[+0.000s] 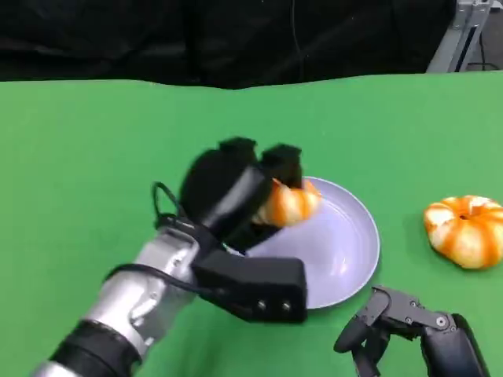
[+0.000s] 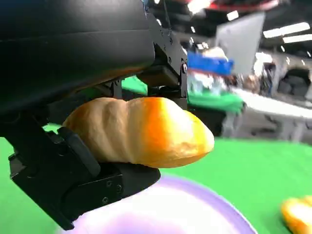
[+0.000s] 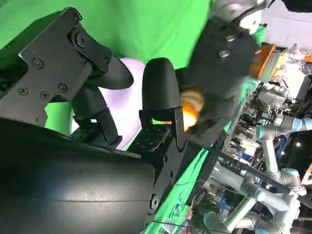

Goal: Grasp the bread from the table and place it into the plate.

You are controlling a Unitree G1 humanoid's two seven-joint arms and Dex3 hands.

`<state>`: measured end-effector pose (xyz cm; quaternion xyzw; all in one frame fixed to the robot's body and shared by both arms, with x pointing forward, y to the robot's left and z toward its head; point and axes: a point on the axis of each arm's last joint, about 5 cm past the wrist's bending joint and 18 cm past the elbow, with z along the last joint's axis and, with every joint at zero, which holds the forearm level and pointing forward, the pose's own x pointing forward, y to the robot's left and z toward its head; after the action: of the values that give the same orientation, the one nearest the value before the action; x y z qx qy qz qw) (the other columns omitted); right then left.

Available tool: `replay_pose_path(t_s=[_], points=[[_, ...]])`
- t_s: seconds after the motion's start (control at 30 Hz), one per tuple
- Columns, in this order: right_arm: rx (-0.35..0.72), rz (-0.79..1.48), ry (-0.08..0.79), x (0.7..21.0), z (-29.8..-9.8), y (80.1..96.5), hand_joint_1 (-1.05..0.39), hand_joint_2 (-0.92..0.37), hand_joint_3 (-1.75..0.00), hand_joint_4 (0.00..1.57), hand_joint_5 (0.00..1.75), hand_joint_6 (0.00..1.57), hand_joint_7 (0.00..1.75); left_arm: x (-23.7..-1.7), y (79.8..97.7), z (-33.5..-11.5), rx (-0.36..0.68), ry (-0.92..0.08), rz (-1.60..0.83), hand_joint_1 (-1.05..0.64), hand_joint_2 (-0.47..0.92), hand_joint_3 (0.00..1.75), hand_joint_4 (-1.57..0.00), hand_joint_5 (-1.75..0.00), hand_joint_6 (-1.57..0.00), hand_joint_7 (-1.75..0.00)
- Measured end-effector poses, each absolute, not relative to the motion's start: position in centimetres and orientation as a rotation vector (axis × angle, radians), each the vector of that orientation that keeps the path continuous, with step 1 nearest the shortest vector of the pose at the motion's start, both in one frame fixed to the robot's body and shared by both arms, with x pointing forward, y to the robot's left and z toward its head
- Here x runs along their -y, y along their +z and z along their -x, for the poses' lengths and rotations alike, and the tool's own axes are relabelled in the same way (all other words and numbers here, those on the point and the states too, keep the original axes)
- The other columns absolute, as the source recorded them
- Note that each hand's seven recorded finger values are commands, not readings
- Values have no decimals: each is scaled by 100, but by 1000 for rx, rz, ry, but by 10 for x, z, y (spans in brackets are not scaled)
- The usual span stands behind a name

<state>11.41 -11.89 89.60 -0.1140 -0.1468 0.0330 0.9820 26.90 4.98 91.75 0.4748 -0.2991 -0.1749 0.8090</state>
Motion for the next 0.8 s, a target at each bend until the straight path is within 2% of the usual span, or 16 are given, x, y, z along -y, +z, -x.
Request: replay_pose_path(t_s=[0.33,0.4,0.43,0.47,0.53,0.57,0.63,0.67,0.73,0.8], points=[[289,215,74,117,-112,896,0,-25,-143,83,163,85,130,-45,914,-267,630,-409,-1002,-14,41,109,-83,-175,-70,-171],[290,215,75,116,-112,896,-1,-26,-143,83,164,85,130,-45,914,-267,625,-414,-1003,-15,44,101,-80,-175,-72,-158],[291,216,75,116,-112,896,-1,-26,-142,83,164,85,130,-44,915,-268,613,-430,-1007,-18,52,78,-75,-165,-79,-114],[293,217,75,116,-111,897,-1,-26,-142,82,164,85,130,-43,915,-268,595,-447,-1011,-19,59,62,-73,-162,-86,-92],[299,219,75,116,-111,898,-1,-26,-142,82,164,85,130,-43,916,-269,566,-476,-1020,-19,65,49,-72,-160,-91,-74],[303,218,74,116,-111,899,0,-26,-142,82,164,85,130,-43,916,-269,561,-484,-1024,-22,75,32,-67,-137,-84,-45],[308,221,73,116,-111,900,0,-25,-142,82,163,85,130,-42,918,-271,539,-515,-1045,-23,86,13,-66,-123,-86,-18],[307,223,73,116,-111,900,0,-25,-142,82,163,85,129,-41,919,-271,525,-531,-1057,-26,88,10,-62,-113,-82,-12],[303,231,72,116,-111,899,-2,-25,-142,83,164,85,129,-40,919,-270,497,-568,-1079,-36,91,12,-53,-56,-59,-3],[303,234,71,116,-111,899,-2,-25,-142,83,164,85,128,-39,918,-271,448,-614,-1114,-39,92,13,-49,-38,-52,-1]])
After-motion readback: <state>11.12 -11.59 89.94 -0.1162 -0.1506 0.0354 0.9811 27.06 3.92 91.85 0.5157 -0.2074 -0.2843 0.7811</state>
